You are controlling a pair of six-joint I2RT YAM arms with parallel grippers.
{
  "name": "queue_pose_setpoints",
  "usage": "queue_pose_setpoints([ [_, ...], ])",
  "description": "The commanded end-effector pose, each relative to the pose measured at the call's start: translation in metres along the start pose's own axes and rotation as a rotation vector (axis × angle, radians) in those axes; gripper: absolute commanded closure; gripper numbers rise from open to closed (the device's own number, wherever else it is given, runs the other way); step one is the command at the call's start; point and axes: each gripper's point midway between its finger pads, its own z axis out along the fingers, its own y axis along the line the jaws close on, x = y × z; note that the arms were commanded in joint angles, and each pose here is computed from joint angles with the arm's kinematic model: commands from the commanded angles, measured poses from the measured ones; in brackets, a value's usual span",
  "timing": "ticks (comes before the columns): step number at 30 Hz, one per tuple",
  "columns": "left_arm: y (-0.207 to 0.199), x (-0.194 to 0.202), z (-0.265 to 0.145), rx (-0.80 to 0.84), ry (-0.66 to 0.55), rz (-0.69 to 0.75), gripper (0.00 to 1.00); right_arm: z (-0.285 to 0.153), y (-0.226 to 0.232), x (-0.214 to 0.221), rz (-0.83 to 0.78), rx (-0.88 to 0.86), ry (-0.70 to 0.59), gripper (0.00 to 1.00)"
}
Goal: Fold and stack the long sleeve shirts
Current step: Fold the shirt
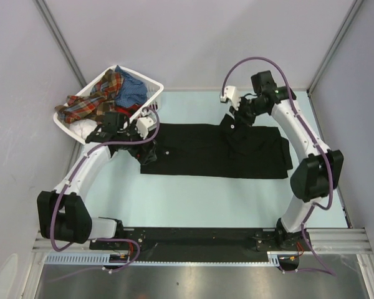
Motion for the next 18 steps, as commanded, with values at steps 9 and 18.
queue_pose_setpoints([
  [9, 0.027, -0.018, -0.019, -0.037, -0.102, -0.108, 0.00, 0.008, -0.008, -0.098, 0.218, -0.095, -0.272, 1.00],
  [18, 0.030, -0.012, -0.018, -0.028, -0.108, -0.150, 0.01, 0.047, 0.031, -0.134, 0.325, -0.145, -0.379, 1.00],
])
